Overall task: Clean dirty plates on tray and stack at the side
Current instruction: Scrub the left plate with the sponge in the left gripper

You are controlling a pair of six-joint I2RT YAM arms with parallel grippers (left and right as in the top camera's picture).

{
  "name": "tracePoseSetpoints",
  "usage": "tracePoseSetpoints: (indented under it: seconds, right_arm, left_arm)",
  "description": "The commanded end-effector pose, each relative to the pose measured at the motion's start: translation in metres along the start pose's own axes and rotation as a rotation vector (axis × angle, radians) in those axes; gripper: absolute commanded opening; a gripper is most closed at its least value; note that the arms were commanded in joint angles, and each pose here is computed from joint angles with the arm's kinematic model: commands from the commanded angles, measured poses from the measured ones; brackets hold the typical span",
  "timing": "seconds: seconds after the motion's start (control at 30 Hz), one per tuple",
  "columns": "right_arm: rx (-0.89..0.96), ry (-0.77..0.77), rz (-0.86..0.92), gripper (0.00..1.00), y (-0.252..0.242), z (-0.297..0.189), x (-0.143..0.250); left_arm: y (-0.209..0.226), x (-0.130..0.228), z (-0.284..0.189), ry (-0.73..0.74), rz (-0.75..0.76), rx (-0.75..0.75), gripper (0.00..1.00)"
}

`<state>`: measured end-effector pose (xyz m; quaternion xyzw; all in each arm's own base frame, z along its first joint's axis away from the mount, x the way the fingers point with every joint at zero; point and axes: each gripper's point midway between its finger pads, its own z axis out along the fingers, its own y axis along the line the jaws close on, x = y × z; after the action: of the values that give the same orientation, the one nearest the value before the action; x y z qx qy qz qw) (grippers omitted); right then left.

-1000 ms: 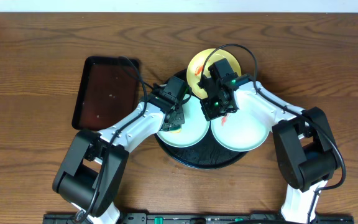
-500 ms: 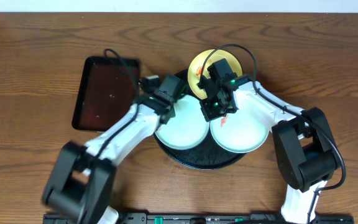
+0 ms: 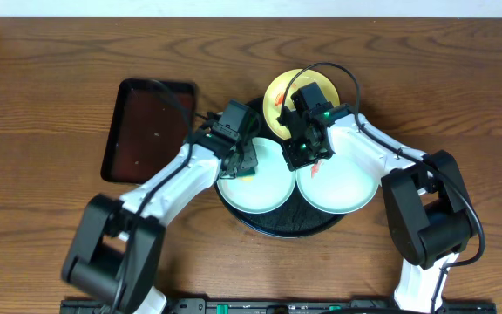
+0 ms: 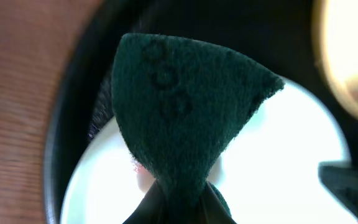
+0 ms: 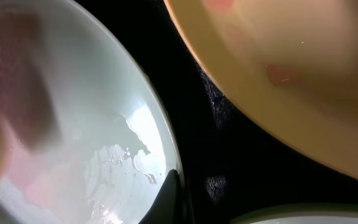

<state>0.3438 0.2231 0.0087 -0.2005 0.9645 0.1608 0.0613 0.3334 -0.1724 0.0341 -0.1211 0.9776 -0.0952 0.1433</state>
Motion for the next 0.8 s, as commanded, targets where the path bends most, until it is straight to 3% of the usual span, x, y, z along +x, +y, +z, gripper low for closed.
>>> tracePoseSetpoints:
  seconds: [0.0, 0.13, 0.27, 0.43, 0.6, 0.77]
  right_arm:
    - [0.0, 0.006, -0.019, 0.01, 0.004, 0.003, 0.0]
    - [0.001, 0.007, -0.018, 0.01, 0.004, 0.003, 0.0]
    - [0.001, 0.01, -0.018, 0.01, 0.004, 0.003, 0.001]
    - [0.001, 0.01, -0.018, 0.01, 0.003, 0.003, 0.001]
    - [0.001, 0.009, -0.018, 0.01, 0.004, 0.003, 0.001]
    - [0.001, 0.009, -0.018, 0.01, 0.004, 0.003, 0.001]
  left_arm:
    - [0.006, 0.014, 0.019, 0.068, -0.015, -0.022, 0.07]
    - [0.031, 0.01, 0.023, 0.028, -0.008, -0.153, 0.07]
    - [0.078, -0.014, 0.005, -0.143, -0.048, -0.416, 0.07]
    - [0.087, -0.042, -0.026, -0.288, -0.041, -0.51, 0.07]
    - [0.067, -0.048, -0.056, -0.32, -0.078, -0.374, 0.07]
    - [0.018, -0.02, -0.052, -0.133, -0.089, -0.079, 0.07]
